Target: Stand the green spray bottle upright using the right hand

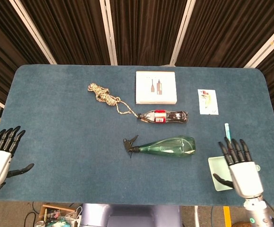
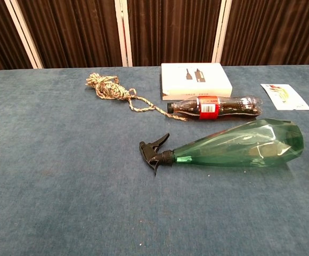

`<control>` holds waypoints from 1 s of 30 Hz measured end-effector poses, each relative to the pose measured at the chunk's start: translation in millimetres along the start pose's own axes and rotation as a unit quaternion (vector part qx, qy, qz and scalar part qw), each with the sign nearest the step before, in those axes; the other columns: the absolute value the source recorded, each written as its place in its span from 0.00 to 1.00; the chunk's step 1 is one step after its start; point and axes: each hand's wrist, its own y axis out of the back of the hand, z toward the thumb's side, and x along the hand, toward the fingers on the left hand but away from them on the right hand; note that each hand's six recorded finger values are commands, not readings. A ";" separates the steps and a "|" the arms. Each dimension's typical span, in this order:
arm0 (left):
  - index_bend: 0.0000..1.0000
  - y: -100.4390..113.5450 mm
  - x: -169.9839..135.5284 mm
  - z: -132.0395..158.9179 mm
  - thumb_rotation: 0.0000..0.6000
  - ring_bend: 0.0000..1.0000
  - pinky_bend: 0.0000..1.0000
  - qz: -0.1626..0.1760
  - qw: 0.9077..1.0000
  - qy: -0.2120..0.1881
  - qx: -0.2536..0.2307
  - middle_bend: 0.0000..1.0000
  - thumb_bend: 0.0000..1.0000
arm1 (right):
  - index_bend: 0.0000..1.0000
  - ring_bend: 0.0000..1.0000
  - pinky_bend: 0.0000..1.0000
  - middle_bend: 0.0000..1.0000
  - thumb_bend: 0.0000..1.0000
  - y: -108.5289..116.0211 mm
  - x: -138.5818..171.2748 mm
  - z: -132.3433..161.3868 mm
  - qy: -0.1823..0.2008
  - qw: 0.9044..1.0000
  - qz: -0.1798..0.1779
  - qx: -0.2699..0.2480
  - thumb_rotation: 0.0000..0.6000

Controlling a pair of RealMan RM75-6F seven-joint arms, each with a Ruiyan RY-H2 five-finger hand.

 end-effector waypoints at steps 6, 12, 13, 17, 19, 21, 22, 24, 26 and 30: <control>0.00 0.7 -1.7 -2.9 1.00 0.00 0.05 -0.005 1.000 0.001 -0.002 0.00 0.02 | 0.00 0.00 0.00 0.00 0.13 -12.4 -9.7 57.7 0.061 0.997 0.032 0.033 1.00; 0.00 2.5 -1.9 -6.2 1.00 0.00 0.05 -0.004 1.000 0.005 -0.007 0.00 0.02 | 0.05 0.00 0.00 0.00 0.14 -25.3 -32.1 112.0 0.126 0.990 0.061 0.034 1.00; 0.00 2.1 -1.6 -6.6 1.00 0.00 0.05 -0.006 1.000 0.006 -0.008 0.00 0.02 | 0.07 0.00 0.00 0.00 0.14 -25.8 -35.8 118.3 0.133 0.989 0.060 0.039 1.00; 0.00 -1.8 1.0 -8.5 1.00 0.00 0.05 -0.015 1.000 0.011 -0.008 0.00 0.02 | 0.13 0.00 0.00 0.00 0.16 -26.7 -51.8 137.5 0.147 0.986 0.050 0.067 1.00; 0.00 -2.5 3.3 -9.5 1.00 0.00 0.05 -0.016 1.000 0.014 -0.008 0.00 0.02 | 0.16 0.00 0.00 0.00 0.19 -26.8 -60.9 147.6 0.152 0.984 0.045 0.081 1.00; 0.00 -1.8 4.0 -10.0 1.00 0.00 0.05 -0.014 1.000 0.016 -0.008 0.00 0.02 | 0.19 0.00 0.00 0.00 0.20 -25.7 -69.7 157.0 0.157 0.982 0.038 0.094 1.00; 0.00 -1.3 4.2 -10.4 1.00 0.00 0.05 -0.013 1.000 0.017 -0.008 0.00 0.02 | 0.21 0.00 0.00 0.00 0.20 -25.4 -73.3 160.9 0.159 0.982 0.035 0.098 1.00; 0.00 -1.4 4.1 -10.6 1.00 0.00 0.05 -0.012 1.000 0.018 -0.007 0.00 0.02 | 0.24 0.00 0.00 0.00 0.20 -26.4 -81.1 168.8 0.164 0.980 0.034 0.107 1.00; 0.00 -2.1 4.3 -11.0 1.00 0.00 0.05 -0.014 1.000 0.019 -0.006 0.00 0.02 | 0.26 0.00 0.00 0.00 0.20 -28.2 -87.6 174.5 0.169 0.978 0.032 0.117 1.00; 0.00 -3.7 6.0 -12.1 1.00 0.00 0.05 -0.016 1.000 0.023 -0.004 0.00 0.02 | 0.27 0.00 0.00 0.00 0.20 -34.4 -101.4 183.0 0.173 0.975 0.028 0.140 1.00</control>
